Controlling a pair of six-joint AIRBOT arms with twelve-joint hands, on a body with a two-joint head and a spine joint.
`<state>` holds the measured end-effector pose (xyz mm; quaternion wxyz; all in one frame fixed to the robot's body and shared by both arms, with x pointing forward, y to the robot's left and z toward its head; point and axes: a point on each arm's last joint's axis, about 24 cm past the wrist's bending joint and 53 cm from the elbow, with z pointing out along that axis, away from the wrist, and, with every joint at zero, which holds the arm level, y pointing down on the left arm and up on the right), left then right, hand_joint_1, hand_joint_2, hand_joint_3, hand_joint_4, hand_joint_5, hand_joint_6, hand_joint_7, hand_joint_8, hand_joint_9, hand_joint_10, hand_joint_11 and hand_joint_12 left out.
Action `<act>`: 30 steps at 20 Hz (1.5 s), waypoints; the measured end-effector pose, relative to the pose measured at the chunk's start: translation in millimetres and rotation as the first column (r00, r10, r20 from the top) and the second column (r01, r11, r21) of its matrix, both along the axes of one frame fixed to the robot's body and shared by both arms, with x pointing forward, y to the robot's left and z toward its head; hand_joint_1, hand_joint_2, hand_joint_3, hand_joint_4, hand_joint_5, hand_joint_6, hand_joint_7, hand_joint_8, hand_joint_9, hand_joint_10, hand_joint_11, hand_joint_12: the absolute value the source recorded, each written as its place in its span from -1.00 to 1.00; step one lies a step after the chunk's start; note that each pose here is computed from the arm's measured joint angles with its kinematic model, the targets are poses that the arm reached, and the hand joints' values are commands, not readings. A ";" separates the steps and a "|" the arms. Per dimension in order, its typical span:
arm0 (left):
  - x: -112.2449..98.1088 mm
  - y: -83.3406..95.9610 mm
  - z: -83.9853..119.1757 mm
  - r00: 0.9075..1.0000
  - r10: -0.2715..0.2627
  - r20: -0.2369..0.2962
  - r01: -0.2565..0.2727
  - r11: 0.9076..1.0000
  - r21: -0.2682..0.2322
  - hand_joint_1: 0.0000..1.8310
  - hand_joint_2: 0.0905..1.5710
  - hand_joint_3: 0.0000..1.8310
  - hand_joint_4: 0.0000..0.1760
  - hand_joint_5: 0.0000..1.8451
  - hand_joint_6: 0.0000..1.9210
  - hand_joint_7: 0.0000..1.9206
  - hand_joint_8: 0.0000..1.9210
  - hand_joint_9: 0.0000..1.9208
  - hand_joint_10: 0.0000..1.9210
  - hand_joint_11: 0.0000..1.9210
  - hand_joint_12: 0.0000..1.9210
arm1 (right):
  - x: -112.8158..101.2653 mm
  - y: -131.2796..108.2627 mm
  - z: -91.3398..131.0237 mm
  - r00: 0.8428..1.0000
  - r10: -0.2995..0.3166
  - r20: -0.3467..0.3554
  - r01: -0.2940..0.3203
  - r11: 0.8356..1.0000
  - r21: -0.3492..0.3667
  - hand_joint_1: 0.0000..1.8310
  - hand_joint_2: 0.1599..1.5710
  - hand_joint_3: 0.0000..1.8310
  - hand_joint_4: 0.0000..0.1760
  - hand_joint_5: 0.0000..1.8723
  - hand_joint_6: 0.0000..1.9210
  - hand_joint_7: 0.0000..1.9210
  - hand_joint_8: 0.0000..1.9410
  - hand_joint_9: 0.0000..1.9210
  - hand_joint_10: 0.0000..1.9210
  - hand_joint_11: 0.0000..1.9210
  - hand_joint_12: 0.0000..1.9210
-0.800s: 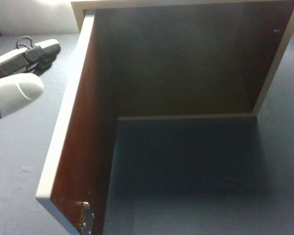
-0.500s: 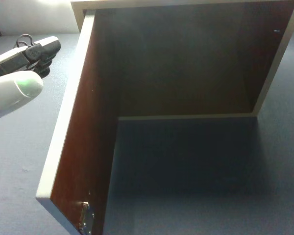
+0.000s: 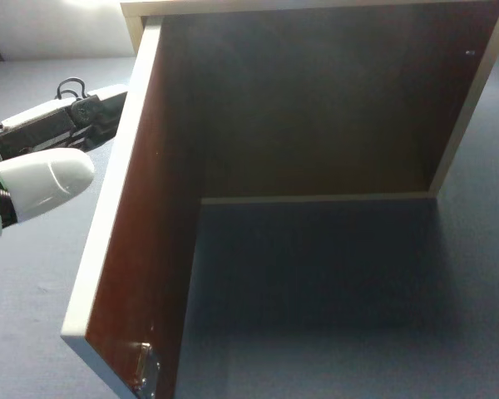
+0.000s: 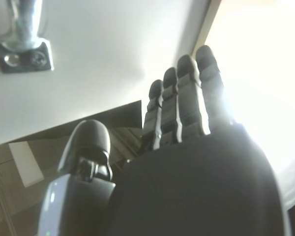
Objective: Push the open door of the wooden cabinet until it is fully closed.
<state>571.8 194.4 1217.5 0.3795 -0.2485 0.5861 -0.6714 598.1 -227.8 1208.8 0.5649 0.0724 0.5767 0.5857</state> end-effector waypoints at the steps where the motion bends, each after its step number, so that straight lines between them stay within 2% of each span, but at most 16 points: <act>1: -1.0 -1.7 -0.7 1.000 -0.008 0.000 0.008 1.000 0.006 -0.94 0.87 -1.00 -1.00 -0.84 -1.00 -0.81 -1.00 -0.82 -1.00 -0.89 -0.93 | 0.4 -0.1 -0.6 1.000 -0.001 -0.002 0.001 1.000 0.000 -0.41 0.79 -1.00 -1.00 -0.58 -1.00 -0.62 -1.00 -0.71 -0.99 -0.95 -0.42; 3: -2.0 -5.1 -2.2 1.000 -0.020 -0.003 0.021 1.000 0.016 -0.89 0.85 -1.00 -1.00 -0.83 -1.00 -0.80 -1.00 -0.80 -1.00 -0.87 -0.93 | 1.0 -0.8 -0.5 1.000 -0.002 0.000 0.002 1.000 -0.002 -0.41 0.80 -1.00 -1.00 -0.58 -1.00 -0.62 -1.00 -0.69 -0.98 -0.92 -0.41; 5: -0.5 -7.8 0.2 1.000 -0.025 0.003 0.025 1.000 0.011 -0.91 0.85 -1.00 -1.00 -0.86 -1.00 -0.81 -1.00 -0.81 -1.00 -0.86 -0.93 | 1.4 -1.4 -0.2 1.000 -0.004 0.001 0.004 1.000 -0.001 -0.44 0.79 -1.00 -1.00 -0.57 -1.00 -0.60 -1.00 -0.68 -1.00 -0.88 -0.50; 10: 1.3 -22.6 -1.1 0.997 -0.073 0.013 0.073 0.997 0.040 -0.93 0.87 -1.00 -1.00 -0.89 -1.00 -0.83 -1.00 -0.84 -1.00 -0.86 -0.94 | 1.2 0.6 -3.5 1.000 0.001 -0.006 -0.001 1.000 0.002 -0.43 0.80 -1.00 -1.00 -0.56 -1.00 -0.56 -1.00 -0.65 -1.00 -0.83 -0.56; 13: 2.3 -29.1 -1.9 0.996 -0.087 0.013 0.086 0.995 0.040 -0.94 0.86 -1.00 -1.00 -0.89 -1.00 -0.81 -0.99 -0.82 -0.99 -0.83 -0.93 | 2.1 -0.4 -3.4 1.000 -0.001 -0.007 0.001 1.000 0.002 -0.43 0.80 -1.00 -1.00 -0.56 -1.00 -0.56 -1.00 -0.64 -1.00 -0.81 -0.58; 14: 1.7 -30.8 -4.0 0.995 -0.097 0.013 0.096 0.994 0.052 -0.97 0.86 -1.00 -0.92 -0.91 -1.00 -0.82 -1.00 -0.83 -1.00 -0.85 -0.94 | 2.4 -0.8 -3.4 1.000 -0.003 -0.008 0.003 1.000 0.003 -0.43 0.80 -1.00 -1.00 -0.55 -1.00 -0.55 -1.00 -0.63 -0.99 -0.79 -0.58; 16: 3.0 -33.0 -7.1 0.995 -0.099 0.004 0.098 0.994 0.057 -1.00 0.87 -1.00 -0.92 -0.93 -1.00 -0.84 -1.00 -0.83 -1.00 -0.85 -0.95 | 2.2 -0.4 -3.5 1.000 -0.001 -0.009 0.001 1.000 0.003 -0.43 0.80 -1.00 -1.00 -0.55 -1.00 -0.55 -1.00 -0.63 -1.00 -0.79 -0.58; 18: 4.7 -35.3 -6.3 0.995 -0.101 0.007 0.100 0.994 0.051 -1.00 0.86 -1.00 -0.92 -0.93 -1.00 -0.84 -1.00 -0.82 -0.99 -0.83 -0.94 | 2.2 -0.5 -3.5 1.000 -0.001 -0.009 0.001 1.000 0.004 -0.43 0.79 -1.00 -1.00 -0.55 -1.00 -0.55 -1.00 -0.63 -1.00 -0.78 -0.58; 19: 5.2 -37.2 -5.9 0.994 -0.107 0.010 0.106 0.993 0.056 -1.00 0.87 -1.00 -1.00 -0.92 -0.99 -0.84 -1.00 -0.83 -1.00 -0.84 -0.94 | 1.8 -0.1 -3.2 1.000 0.001 -0.008 -0.001 1.000 0.005 -0.43 0.80 -1.00 -1.00 -0.55 -1.00 -0.55 -1.00 -0.63 -1.00 -0.79 -0.58; 25: 9.1 -60.0 -4.6 0.986 -0.162 0.037 0.159 0.985 0.069 -0.99 0.90 -1.00 -1.00 -0.92 -1.00 -0.84 -1.00 -0.85 -1.00 -0.91 -0.98 | 1.8 0.1 -3.5 1.000 0.005 -0.013 -0.004 1.000 0.009 -0.46 0.79 -1.00 -1.00 -0.53 -0.99 -0.54 -1.00 -0.64 -1.00 -0.80 -0.60; 27: 8.2 -68.4 -1.5 0.981 -0.185 0.053 0.181 0.981 0.074 -1.00 0.89 -1.00 -1.00 -0.96 -1.00 -0.90 -1.00 -0.92 -1.00 -0.99 -1.00 | 2.2 -0.4 -3.5 1.000 0.002 -0.014 -0.002 1.000 0.010 -0.47 0.79 -1.00 -1.00 -0.53 -0.99 -0.54 -1.00 -0.66 -1.00 -0.81 -0.61; 30: 8.2 -76.7 -4.8 0.978 -0.202 0.050 0.198 0.977 0.077 -1.00 0.89 -1.00 -1.00 -0.95 -0.99 -0.91 -0.99 -0.91 -0.99 -0.94 -0.97 | 2.1 -0.4 -3.3 1.000 0.002 -0.014 -0.002 1.000 0.011 -0.42 0.77 -1.00 -1.00 -0.53 -1.00 -0.55 -1.00 -0.67 -1.00 -0.82 -0.62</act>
